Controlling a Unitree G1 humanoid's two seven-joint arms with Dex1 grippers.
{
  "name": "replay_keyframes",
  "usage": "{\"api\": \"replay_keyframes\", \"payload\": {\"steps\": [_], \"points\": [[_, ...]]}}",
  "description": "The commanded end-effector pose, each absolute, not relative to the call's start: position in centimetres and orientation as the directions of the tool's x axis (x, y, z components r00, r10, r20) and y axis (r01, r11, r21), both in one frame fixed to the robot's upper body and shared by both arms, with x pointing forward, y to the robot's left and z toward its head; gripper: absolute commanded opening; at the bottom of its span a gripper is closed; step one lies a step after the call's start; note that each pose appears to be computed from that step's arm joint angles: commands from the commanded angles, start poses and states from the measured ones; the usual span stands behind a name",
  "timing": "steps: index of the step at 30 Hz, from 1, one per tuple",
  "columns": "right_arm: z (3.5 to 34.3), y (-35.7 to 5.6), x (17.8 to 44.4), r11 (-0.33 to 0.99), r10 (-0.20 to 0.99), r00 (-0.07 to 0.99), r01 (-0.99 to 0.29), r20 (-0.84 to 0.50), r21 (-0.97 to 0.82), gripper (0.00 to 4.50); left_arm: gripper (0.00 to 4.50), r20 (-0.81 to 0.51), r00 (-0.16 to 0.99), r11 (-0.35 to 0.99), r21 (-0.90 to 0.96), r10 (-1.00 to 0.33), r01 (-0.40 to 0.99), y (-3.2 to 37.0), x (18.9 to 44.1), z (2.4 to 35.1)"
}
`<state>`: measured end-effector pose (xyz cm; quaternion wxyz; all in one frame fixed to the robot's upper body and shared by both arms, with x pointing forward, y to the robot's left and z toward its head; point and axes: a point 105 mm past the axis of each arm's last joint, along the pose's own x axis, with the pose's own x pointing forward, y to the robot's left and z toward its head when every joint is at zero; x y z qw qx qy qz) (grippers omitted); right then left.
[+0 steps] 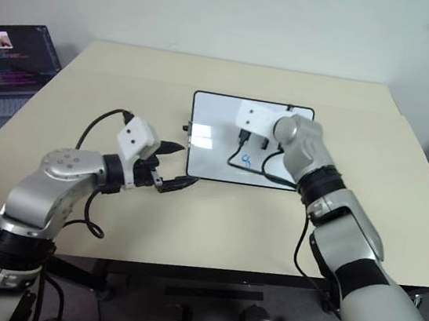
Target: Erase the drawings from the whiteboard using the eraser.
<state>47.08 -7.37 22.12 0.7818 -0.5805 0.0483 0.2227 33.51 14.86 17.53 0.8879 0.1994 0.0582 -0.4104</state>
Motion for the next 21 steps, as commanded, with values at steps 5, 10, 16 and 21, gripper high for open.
{"api": "replay_keyframes", "payload": {"steps": [5,10,16,21], "points": [[23.2,-8.6,47.4,0.273,0.285,0.904,-0.394,-0.317,-0.878,1.08,4.50,-0.221,0.651,0.565,0.349,-0.726,0.748,14.4,33.7,19.1],[24.9,-7.3,45.6,0.399,0.468,0.830,-0.505,-0.304,-0.765,1.08,4.50,-0.216,0.658,0.569,0.357,-0.722,0.741,14.7,33.8,19.4],[23.2,-10.3,42.7,0.325,0.487,0.777,-0.585,-0.399,-0.743,1.07,4.50,-0.235,0.672,0.574,0.370,-0.703,0.730,15.9,33.6,19.6],[19.5,-13.8,42.0,0.272,0.371,0.790,-0.595,-0.488,-0.757,1.07,4.50,-0.285,0.667,0.567,0.362,-0.688,0.740,16.9,33.4,18.5]]}}
